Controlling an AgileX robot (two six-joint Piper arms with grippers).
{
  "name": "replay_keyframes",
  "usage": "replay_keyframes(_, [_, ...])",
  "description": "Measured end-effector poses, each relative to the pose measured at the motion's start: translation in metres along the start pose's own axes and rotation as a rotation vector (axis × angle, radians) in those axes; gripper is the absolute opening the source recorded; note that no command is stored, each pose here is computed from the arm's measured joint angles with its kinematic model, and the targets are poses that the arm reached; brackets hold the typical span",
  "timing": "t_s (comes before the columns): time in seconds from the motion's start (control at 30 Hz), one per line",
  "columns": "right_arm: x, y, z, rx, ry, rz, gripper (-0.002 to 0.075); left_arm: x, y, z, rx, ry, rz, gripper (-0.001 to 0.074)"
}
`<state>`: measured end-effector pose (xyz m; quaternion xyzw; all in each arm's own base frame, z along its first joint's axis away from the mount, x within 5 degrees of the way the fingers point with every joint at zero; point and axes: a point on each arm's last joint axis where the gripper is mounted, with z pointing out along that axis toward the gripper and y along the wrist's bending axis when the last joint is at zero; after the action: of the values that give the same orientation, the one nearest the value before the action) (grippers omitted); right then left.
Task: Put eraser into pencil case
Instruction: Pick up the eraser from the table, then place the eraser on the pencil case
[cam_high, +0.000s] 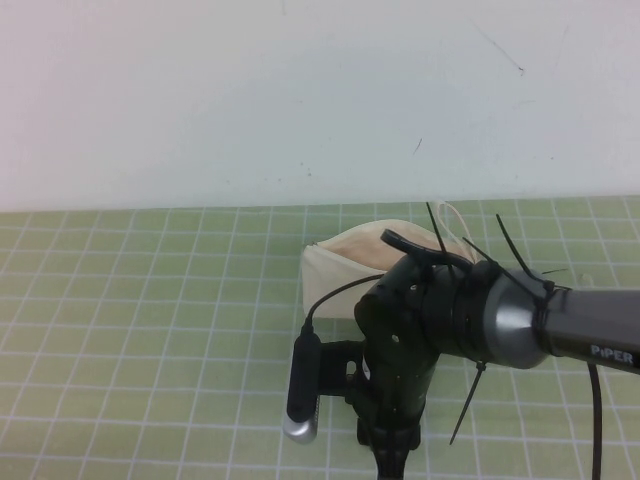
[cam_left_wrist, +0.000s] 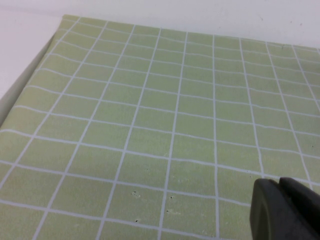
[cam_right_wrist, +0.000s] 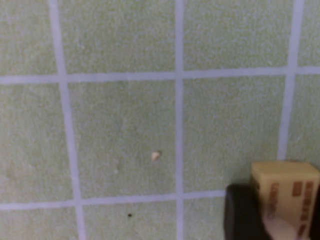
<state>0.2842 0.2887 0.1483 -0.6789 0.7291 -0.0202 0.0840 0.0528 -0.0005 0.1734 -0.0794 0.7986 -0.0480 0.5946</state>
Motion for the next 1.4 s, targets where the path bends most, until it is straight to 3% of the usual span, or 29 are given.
replay_keyframes(0.1, [0.0,0.0,0.0,0.0,0.0,0.017,0.0214,0.0,0.0,0.0,0.0,0.0,0.0,-0.0003])
replay_keyframes(0.27, [0.0,-0.001,-0.006,-0.007,0.012,0.067,0.0207,0.0,0.0,0.0,0.0,0.0,0.0,-0.0003])
replay_keyframes(0.4, [-0.006,-0.009,-0.039,0.036,-0.027,0.144,0.0206,0.0,0.0,0.0,0.0,0.0,0.0,-0.0003])
replay_keyframes(0.57, [-0.01,-0.037,-0.106,0.194,-0.17,0.301,0.0206,0.0,0.0,0.0,0.0,0.0,0.0,-0.0003])
replay_keyframes(0.73, [0.006,-0.083,-0.141,0.308,-0.29,0.546,0.0206,0.0,0.0,0.0,0.0,0.0,0.0,-0.0003])
replay_keyframes(0.83, [0.017,-0.107,-0.137,0.347,-0.322,0.642,0.0206,0.0,0.0,0.0,0.0,0.0,0.0,-0.0003])
replay_keyframes(1.0, [0.027,-0.126,-0.107,0.341,-0.295,0.706,0.0209,0.0,0.0,0.0,0.0,0.0,0.0,-0.0003])
replay_keyframes(1.27, [0.026,-0.132,-0.08,0.323,-0.272,0.712,0.0337,0.0,0.0,0.0,0.001,0.0,-0.001,-0.0003])
replay_keyframes(1.4, [0.025,-0.132,-0.079,0.325,-0.277,0.714,0.0365,0.0,0.0,0.0,0.001,0.0,-0.001,-0.0003])
